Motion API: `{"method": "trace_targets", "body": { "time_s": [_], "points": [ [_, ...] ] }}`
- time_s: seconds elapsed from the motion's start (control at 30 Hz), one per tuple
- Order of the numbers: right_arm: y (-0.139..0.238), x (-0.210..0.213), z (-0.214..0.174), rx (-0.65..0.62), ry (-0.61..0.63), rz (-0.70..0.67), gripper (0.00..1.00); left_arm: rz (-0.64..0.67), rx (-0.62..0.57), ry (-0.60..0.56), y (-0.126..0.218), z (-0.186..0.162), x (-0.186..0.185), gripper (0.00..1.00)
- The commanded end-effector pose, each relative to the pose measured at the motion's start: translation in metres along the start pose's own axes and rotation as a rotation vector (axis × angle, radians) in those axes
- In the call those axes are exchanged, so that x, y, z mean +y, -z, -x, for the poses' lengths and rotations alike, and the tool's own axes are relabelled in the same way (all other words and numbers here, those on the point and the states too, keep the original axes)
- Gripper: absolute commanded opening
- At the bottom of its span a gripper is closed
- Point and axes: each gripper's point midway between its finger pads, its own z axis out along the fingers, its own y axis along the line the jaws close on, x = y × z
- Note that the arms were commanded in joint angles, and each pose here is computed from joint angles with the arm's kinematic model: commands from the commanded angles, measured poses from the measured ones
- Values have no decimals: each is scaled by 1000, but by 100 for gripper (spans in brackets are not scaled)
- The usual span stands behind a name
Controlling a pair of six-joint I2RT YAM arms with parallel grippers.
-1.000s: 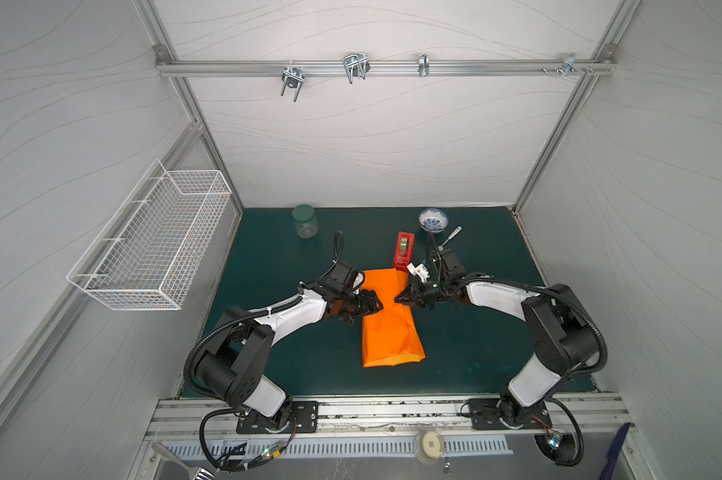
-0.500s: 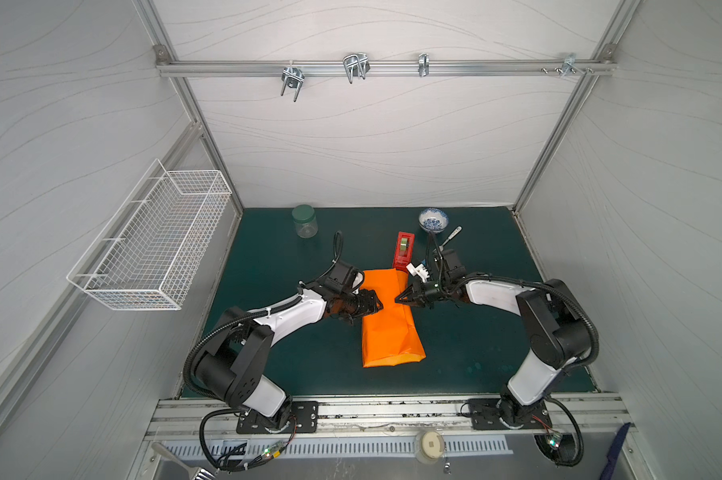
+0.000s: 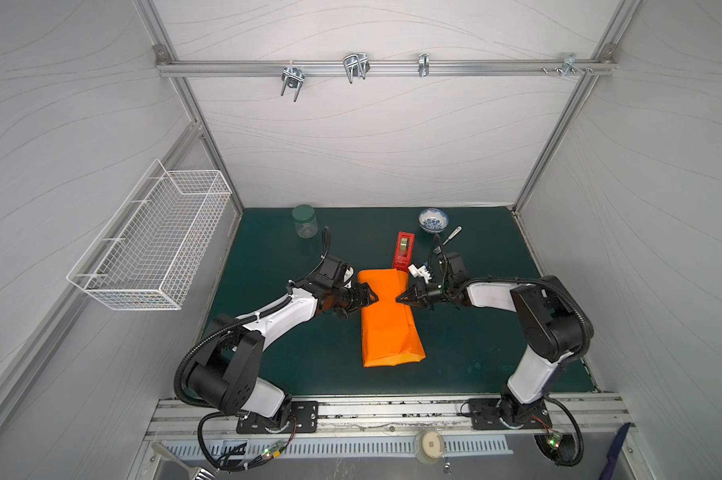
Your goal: Wrap the gift box in paper
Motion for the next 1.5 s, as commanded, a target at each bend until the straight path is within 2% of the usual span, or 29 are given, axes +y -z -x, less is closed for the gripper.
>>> {"method": "trace_targets", "body": {
  "time_s": [0.0,1.03,1.47],
  "points": [
    [-1,-16,0,-11,-74,1,0,-42,12,5,-5,2,-5,74],
    [0,-28,7,-50,-208,204,0,-8,17,16,-6,-5,4,76],
    [6,-29,5,-59,-210,214,0,-16,27,-6,-5,-8,-4,78]
  ]
}}
